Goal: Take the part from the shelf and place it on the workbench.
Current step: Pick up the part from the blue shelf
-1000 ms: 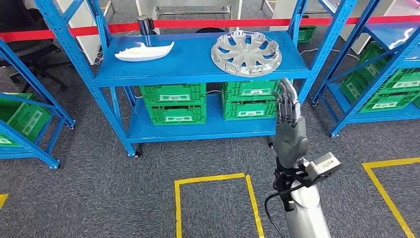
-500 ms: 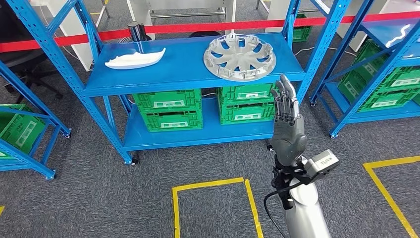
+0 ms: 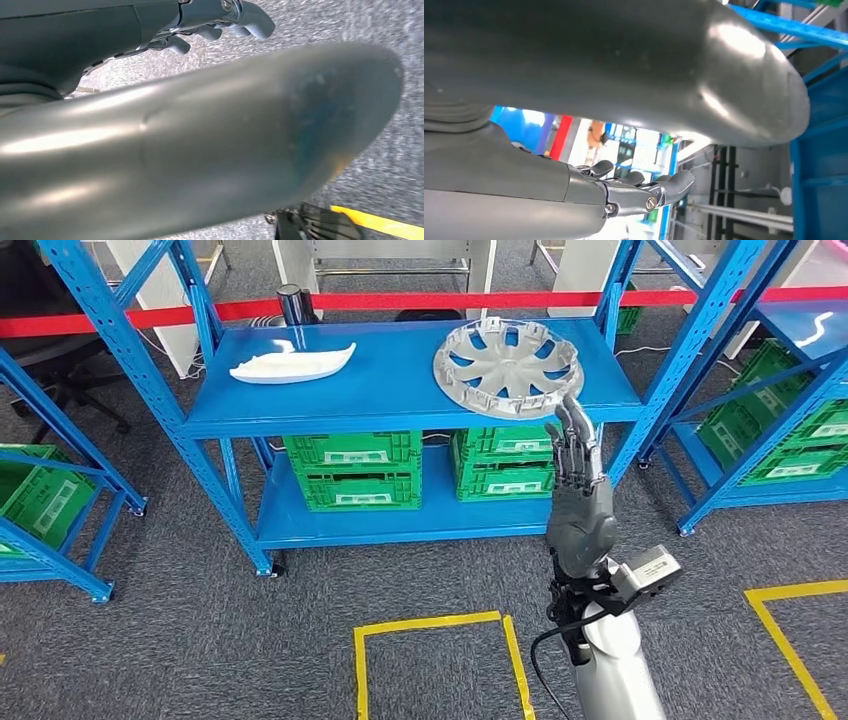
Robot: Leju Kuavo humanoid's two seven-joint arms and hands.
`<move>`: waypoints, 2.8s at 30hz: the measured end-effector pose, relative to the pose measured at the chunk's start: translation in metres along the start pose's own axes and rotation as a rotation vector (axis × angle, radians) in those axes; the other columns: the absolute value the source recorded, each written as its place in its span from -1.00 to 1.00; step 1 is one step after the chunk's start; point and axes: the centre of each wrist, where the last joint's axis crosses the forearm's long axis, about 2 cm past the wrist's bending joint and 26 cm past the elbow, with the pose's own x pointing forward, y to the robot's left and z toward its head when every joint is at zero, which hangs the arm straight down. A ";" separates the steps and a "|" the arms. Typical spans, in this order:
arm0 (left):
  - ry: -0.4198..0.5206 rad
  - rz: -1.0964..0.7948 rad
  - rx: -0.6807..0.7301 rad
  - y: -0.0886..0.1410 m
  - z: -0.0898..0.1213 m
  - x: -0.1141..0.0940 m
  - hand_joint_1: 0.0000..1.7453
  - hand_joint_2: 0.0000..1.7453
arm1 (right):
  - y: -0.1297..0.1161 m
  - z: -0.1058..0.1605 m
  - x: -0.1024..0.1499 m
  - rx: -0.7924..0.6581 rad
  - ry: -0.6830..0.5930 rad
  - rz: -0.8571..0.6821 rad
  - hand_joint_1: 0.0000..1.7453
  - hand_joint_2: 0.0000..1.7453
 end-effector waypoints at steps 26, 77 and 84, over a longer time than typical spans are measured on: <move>0.001 -0.003 -0.010 0.001 -0.001 0.000 -1.00 -1.00 | 0.001 0.004 -0.001 0.004 0.016 -0.009 -1.00 -1.00; 0.017 -0.006 0.010 0.002 -0.001 0.000 -1.00 -1.00 | 0.015 -0.007 -0.014 0.048 0.030 -0.080 -1.00 -1.00; 0.015 -0.004 0.011 0.002 -0.001 0.000 -1.00 -1.00 | 0.015 -0.006 -0.014 0.044 0.028 -0.076 -1.00 -1.00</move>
